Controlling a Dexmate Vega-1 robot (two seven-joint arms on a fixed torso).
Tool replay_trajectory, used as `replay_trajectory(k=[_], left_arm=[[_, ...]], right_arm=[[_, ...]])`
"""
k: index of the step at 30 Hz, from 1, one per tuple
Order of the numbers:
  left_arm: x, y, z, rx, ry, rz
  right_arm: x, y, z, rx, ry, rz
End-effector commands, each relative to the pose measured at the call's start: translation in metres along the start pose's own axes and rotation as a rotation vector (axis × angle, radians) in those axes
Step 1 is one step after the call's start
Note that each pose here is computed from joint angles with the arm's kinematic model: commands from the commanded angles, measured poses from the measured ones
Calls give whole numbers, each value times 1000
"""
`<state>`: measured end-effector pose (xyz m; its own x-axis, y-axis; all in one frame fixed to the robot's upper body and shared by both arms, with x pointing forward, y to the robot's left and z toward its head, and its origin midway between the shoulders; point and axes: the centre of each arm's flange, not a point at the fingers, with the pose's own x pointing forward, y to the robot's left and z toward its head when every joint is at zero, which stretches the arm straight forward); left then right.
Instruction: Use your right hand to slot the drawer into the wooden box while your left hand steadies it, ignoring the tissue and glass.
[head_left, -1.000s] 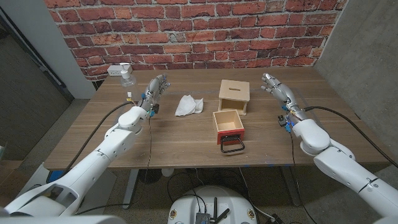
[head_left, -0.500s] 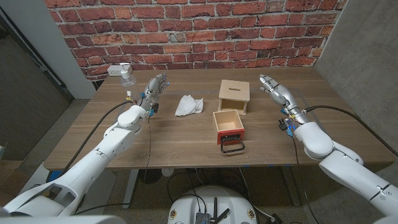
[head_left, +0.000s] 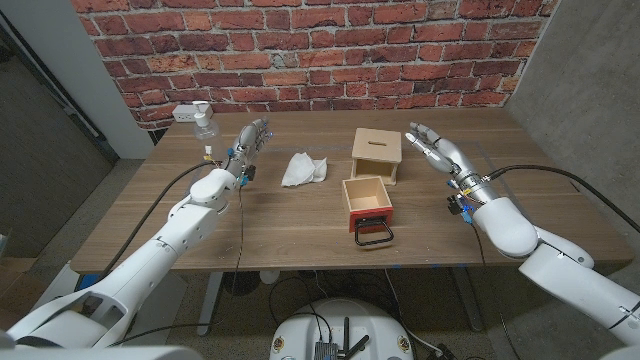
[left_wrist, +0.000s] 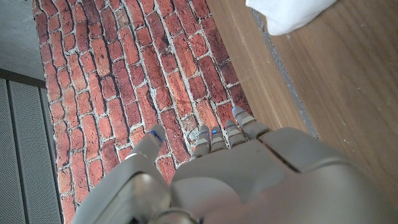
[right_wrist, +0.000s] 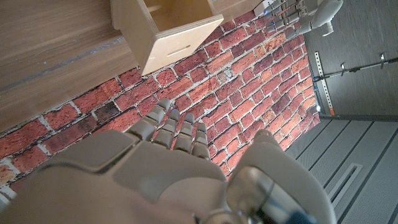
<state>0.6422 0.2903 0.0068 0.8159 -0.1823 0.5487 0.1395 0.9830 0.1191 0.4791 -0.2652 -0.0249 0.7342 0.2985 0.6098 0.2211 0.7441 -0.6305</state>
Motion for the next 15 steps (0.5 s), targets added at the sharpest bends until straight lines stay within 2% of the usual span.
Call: replay_trajectory(k=[1, 15], left_arm=[[6, -1, -1, -1, 3, -5], [8, -4, -3, -6, 7, -9]], right_arm=[[-9, 2, 19, -172, 4, 67], [-15, 4, 37, -318, 5, 127]])
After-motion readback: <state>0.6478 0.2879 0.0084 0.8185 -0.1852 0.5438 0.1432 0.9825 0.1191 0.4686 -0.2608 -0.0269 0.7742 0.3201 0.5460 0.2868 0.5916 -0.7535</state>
